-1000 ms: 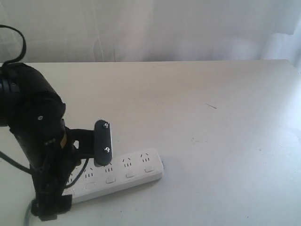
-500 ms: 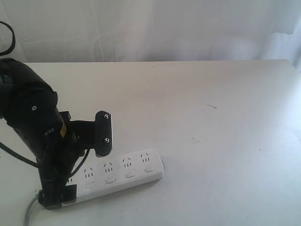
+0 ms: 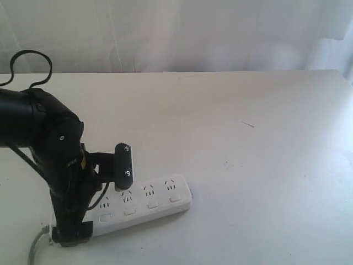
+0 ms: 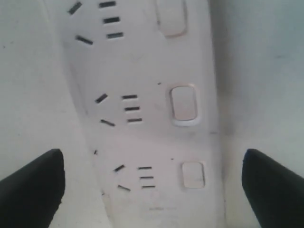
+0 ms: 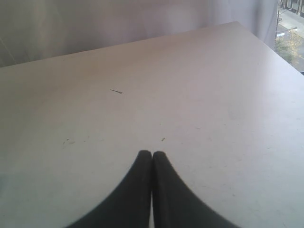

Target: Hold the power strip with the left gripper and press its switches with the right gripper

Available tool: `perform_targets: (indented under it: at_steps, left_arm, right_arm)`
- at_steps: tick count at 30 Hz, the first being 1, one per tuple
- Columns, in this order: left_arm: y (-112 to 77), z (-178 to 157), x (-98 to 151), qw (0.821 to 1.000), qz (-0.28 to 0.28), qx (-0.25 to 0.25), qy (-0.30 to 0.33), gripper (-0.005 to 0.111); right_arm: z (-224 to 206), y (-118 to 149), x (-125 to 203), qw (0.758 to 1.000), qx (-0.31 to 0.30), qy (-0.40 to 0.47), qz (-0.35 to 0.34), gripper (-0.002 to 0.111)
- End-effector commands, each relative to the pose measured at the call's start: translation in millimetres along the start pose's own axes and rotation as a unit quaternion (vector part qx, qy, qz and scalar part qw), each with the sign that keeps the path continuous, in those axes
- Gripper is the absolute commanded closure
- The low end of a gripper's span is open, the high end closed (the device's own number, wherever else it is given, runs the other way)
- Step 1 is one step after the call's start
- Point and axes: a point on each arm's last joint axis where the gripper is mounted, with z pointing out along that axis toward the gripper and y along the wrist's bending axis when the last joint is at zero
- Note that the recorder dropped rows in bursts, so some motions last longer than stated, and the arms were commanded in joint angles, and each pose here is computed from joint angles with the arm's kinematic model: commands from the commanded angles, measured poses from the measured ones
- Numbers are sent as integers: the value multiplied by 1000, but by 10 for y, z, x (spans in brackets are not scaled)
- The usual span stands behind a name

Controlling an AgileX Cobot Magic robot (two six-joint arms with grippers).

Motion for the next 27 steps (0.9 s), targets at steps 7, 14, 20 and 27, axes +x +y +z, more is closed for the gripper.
perform_targets:
  at_steps: [7, 14, 20, 27]
  left_arm:
    - [138, 22, 186, 996, -82, 33, -5, 2]
    - [113, 20, 212, 997, -67, 46, 10, 2]
    - [-4, -2, 272, 992, -39, 110, 44, 2]
    - [67, 14, 193, 996, -55, 72, 0, 2]
  right_arm:
    - [0, 0, -1, 1000, -1, -4, 2, 108]
    - [0, 0, -1, 1000, -1, -4, 3, 108]
    - [0, 0, -1, 1000, -1, -4, 3, 108]
    - [0, 0, -1, 1000, -1, -4, 3, 108]
